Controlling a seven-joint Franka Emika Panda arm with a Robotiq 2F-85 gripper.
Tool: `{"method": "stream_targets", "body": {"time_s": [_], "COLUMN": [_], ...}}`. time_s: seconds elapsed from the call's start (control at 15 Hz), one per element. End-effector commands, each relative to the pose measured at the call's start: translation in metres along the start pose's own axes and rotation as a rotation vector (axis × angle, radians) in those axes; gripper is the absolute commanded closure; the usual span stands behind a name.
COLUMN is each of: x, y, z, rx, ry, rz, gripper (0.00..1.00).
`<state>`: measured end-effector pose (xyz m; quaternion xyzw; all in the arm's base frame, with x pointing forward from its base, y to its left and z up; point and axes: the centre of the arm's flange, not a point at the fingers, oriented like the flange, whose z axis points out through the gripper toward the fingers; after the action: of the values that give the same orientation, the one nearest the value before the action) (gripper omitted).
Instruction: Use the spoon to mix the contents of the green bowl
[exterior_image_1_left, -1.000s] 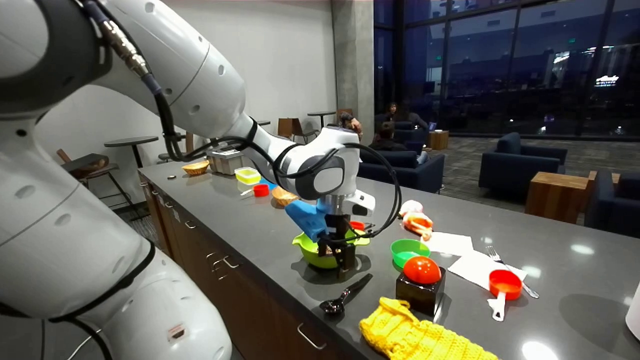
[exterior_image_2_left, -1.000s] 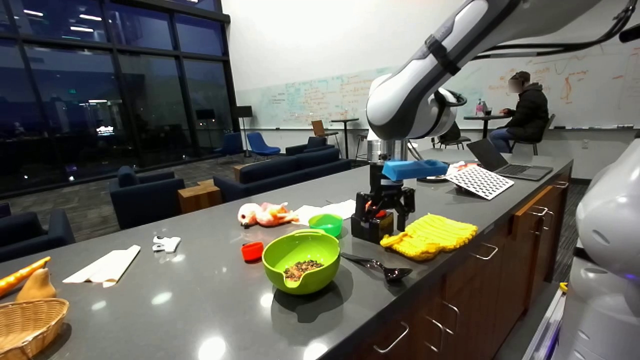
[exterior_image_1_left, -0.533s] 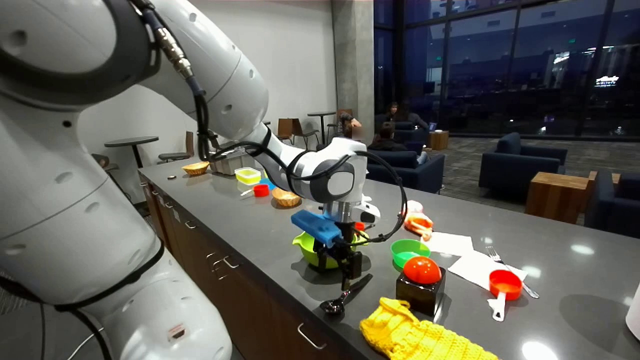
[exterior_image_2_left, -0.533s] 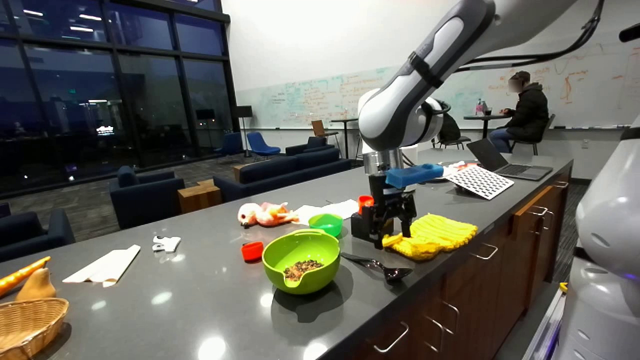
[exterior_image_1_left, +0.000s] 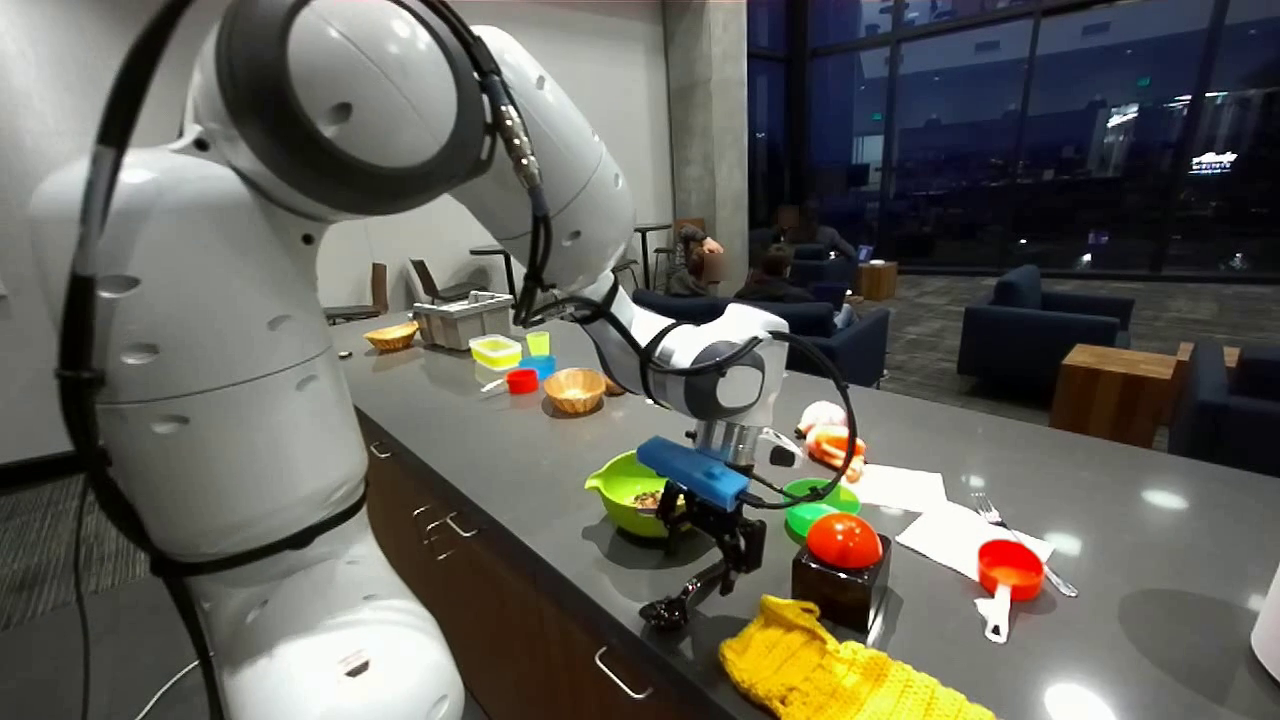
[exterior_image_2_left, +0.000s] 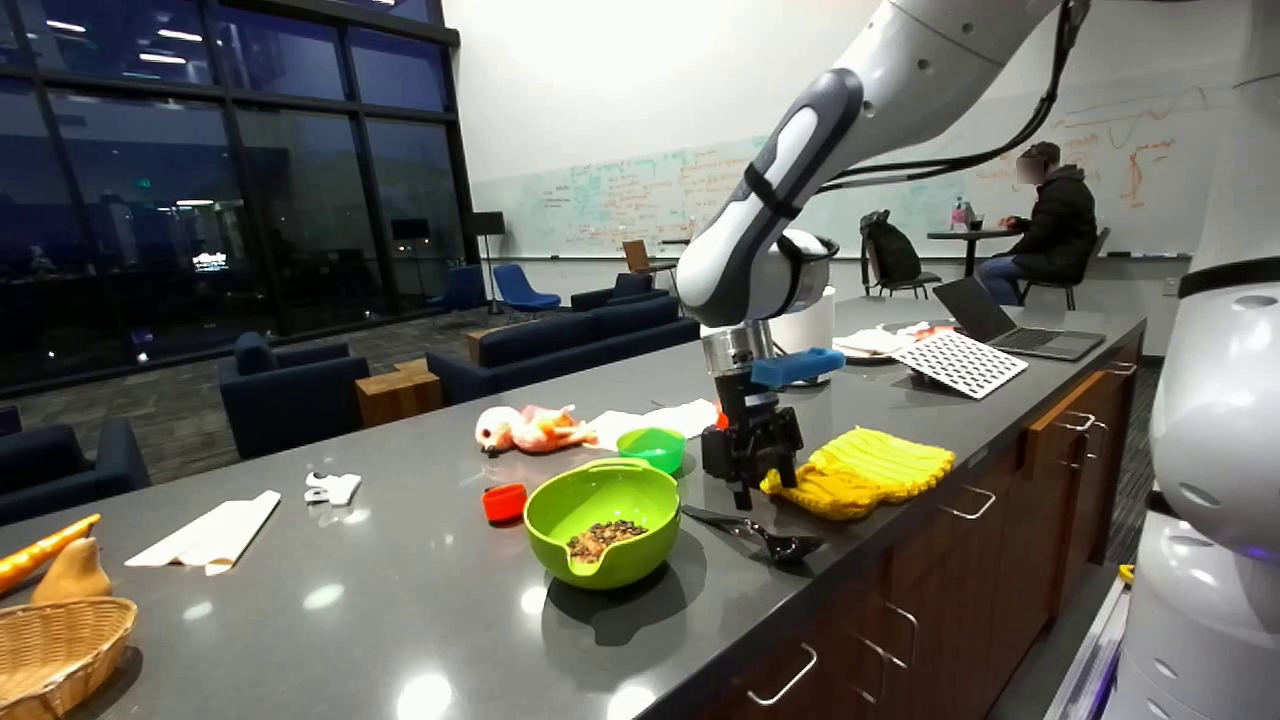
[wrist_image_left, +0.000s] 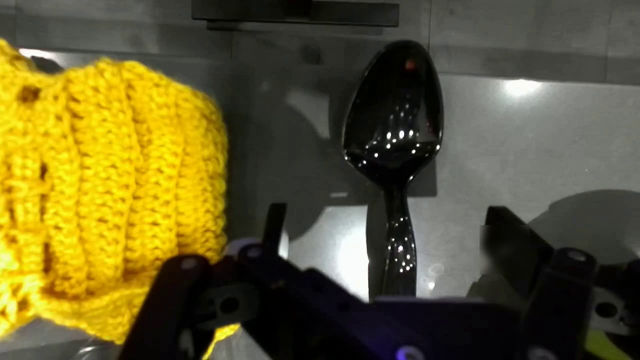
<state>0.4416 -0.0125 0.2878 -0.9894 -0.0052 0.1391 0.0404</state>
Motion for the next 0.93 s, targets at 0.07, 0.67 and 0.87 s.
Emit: {"method": "stream_targets", "body": {"time_s": [0.07, 0.67, 0.87], "x": [0.045, 0.076, 0.082], "y": [0.017, 0.008, 0.01], "z": [0.002, -0.006, 0.005], "rx": [0.071, 0.196, 0.241], "ry": [-0.071, -0.12, -0.13], "rz": [-0.043, -0.069, -0.077], "gripper": [0.0, 0.0, 0.0]}}
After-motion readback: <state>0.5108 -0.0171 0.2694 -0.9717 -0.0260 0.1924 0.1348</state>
